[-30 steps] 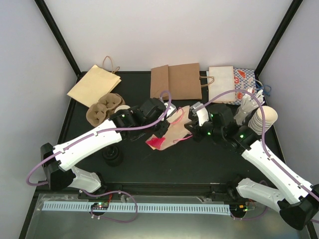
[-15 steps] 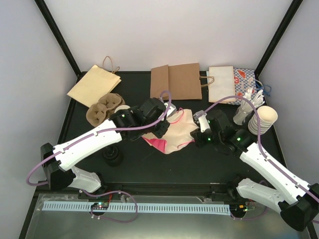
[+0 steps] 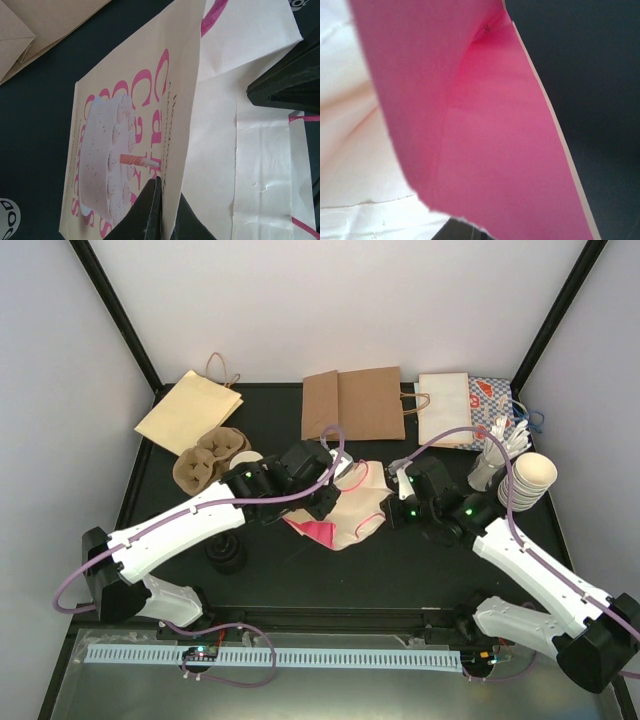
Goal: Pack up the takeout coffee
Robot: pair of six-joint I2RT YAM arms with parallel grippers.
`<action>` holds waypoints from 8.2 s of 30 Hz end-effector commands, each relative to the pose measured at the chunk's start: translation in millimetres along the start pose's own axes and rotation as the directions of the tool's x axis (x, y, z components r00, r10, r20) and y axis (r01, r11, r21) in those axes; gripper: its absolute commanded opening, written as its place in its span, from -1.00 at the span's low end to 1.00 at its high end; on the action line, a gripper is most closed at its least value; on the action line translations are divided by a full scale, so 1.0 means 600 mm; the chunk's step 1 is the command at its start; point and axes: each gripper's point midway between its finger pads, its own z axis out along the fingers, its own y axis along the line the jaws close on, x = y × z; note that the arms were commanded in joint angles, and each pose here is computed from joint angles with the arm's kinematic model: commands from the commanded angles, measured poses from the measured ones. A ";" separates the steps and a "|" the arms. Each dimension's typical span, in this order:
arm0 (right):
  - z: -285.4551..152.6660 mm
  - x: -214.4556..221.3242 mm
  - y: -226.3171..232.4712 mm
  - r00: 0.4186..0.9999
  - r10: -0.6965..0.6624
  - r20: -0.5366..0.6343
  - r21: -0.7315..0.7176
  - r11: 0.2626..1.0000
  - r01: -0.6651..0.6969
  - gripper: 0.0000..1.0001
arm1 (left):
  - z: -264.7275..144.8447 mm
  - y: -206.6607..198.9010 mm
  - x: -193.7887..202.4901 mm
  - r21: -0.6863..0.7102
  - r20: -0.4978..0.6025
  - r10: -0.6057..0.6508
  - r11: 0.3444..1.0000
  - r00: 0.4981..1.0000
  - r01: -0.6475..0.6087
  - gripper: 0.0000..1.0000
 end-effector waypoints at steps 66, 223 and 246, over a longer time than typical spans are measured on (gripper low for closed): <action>-0.051 -0.053 0.049 0.925 0.333 0.182 -0.239 0.928 -0.287 0.15 | -0.151 0.011 -0.070 0.393 0.388 -0.417 0.881 0.822 0.262 -0.97; 0.033 -0.023 0.088 0.915 0.400 0.049 -0.560 0.770 -0.306 -0.35 | -0.169 0.064 -0.023 0.651 0.179 -0.632 0.651 0.754 0.390 -0.97; 0.039 -0.036 0.095 0.922 0.385 0.045 -0.512 0.801 -0.310 -0.29 | -0.166 0.063 -0.021 0.651 0.178 -0.632 0.650 0.754 0.391 -0.97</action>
